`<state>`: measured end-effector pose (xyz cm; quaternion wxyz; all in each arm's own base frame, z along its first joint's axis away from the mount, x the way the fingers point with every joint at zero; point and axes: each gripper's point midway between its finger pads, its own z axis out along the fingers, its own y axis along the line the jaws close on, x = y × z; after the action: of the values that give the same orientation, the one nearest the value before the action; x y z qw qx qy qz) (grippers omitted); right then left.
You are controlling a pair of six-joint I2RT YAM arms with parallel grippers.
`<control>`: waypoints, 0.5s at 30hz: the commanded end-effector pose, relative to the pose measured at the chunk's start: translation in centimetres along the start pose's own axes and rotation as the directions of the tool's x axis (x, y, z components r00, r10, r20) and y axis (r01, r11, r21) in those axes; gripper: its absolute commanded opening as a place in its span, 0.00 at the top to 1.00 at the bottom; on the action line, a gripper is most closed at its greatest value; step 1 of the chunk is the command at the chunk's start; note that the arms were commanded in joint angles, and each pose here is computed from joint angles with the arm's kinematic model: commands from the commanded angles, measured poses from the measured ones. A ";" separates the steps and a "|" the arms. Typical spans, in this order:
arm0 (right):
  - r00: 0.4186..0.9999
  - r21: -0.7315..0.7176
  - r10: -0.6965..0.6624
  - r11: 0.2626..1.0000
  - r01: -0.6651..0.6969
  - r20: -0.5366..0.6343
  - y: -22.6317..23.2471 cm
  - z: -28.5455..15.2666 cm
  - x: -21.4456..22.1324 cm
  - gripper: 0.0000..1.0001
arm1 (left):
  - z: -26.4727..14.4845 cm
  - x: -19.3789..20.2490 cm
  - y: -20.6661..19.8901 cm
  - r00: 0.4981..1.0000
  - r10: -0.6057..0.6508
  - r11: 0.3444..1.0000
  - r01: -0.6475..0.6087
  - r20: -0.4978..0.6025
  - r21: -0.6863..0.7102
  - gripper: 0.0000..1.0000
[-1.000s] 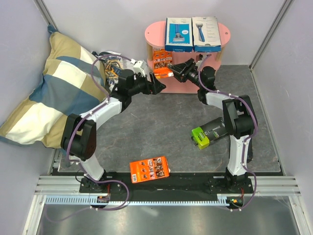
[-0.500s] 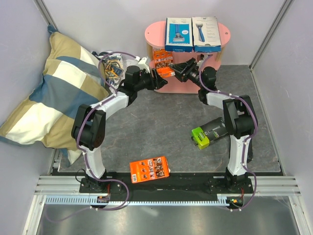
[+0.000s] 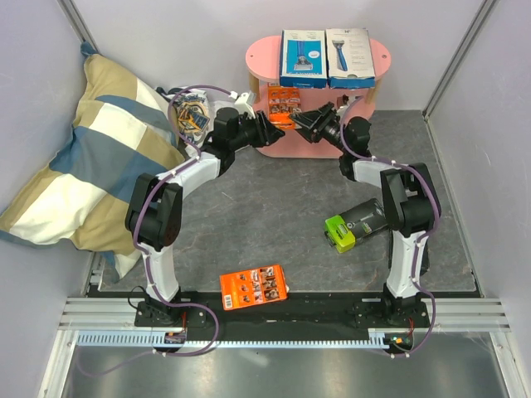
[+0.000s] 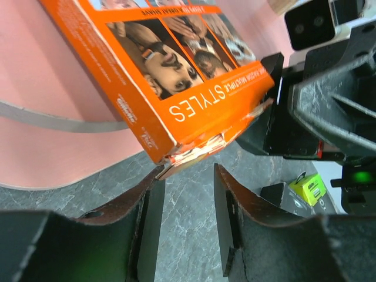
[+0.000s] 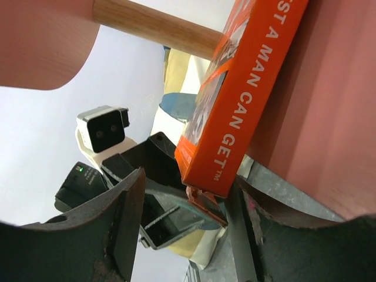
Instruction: Place and organize the shaving razors onto the shelf
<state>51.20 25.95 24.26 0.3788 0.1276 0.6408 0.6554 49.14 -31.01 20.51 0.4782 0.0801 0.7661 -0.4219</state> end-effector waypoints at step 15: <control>0.999 0.057 0.012 0.998 -0.010 -0.040 -0.2 -3.3 1.2 0.35 | 0.6 -3.8 -2.4 0.996 0.003 0.998 -0.008 0.091 0.060 0.54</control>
<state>49.13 24.95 22.29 0.3526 0.1357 0.6631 0.6462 49.82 -31.19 22.35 0.4926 0.0732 0.7538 -0.4287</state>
